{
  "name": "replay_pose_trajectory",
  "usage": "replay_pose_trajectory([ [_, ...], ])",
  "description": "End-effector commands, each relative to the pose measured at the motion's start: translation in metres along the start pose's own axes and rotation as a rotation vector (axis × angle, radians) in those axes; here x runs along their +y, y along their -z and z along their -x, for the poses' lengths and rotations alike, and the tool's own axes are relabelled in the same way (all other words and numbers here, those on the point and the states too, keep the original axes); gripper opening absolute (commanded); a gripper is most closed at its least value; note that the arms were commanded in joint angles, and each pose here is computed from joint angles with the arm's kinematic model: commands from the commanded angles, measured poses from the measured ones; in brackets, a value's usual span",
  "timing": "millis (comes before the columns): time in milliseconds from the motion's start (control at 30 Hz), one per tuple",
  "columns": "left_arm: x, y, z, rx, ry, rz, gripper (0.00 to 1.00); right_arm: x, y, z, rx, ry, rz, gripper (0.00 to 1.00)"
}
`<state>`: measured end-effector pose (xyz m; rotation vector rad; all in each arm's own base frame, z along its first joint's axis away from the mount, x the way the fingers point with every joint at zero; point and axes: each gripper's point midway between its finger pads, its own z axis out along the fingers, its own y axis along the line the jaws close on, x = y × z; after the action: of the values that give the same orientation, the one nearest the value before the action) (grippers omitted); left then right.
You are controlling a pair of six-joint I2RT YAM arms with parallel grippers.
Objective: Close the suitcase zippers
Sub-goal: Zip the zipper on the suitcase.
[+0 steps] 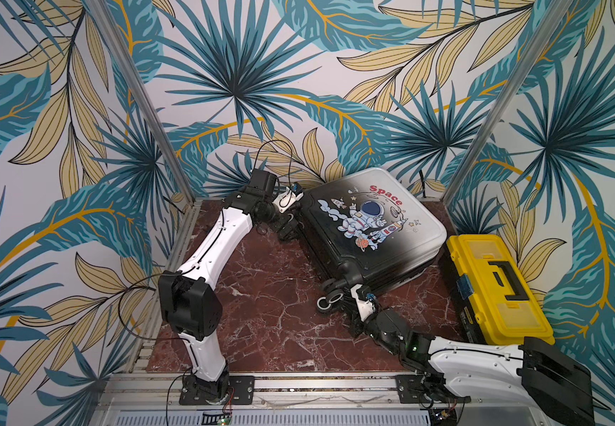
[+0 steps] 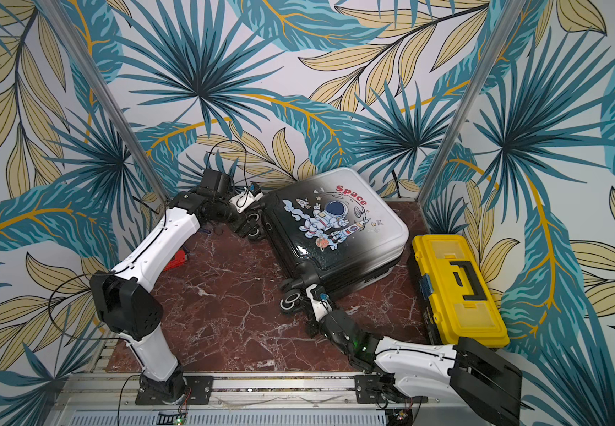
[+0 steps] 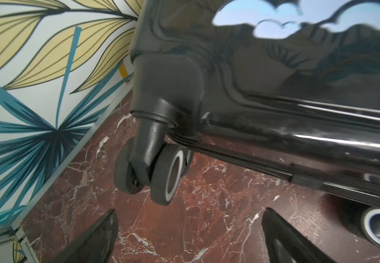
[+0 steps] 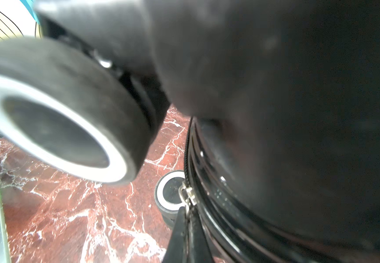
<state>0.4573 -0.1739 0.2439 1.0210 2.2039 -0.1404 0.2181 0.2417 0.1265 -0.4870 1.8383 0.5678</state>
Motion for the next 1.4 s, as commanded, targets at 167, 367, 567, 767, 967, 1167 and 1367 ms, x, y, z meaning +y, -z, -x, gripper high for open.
replay_pose_trajectory([
  [167, 0.013, -0.016, 0.011, -0.079, -0.010, -0.098, 0.94, -0.014, 0.008, 0.011, -0.017, 0.004, -0.059, 0.00],
  [367, 0.019, -0.030, 0.012, -0.084, 0.003, -0.122, 0.86, -0.016, 0.009, 0.013, -0.020, 0.004, -0.060, 0.00],
  [567, 0.037, -0.046, 0.009, -0.050, 0.017, -0.068, 0.76, -0.016, 0.009, 0.012, -0.015, 0.000, -0.056, 0.00],
  [767, 0.041, -0.050, 0.005, -0.041, 0.009, -0.067, 0.68, -0.016, 0.011, 0.012, -0.015, 0.002, -0.053, 0.00],
  [967, 0.034, -0.051, 0.002, -0.042, -0.004, -0.093, 0.53, -0.015, 0.011, 0.014, -0.017, 0.004, -0.053, 0.00],
  [1167, 0.028, -0.043, 0.002, -0.054, 0.020, -0.110, 0.21, -0.010, 0.007, 0.013, 0.009, 0.025, -0.033, 0.00],
  [1367, 0.008, -0.021, -0.008, -0.054, 0.072, -0.147, 0.10, -0.006, 0.006, 0.023, -0.022, 0.012, -0.014, 0.00],
])
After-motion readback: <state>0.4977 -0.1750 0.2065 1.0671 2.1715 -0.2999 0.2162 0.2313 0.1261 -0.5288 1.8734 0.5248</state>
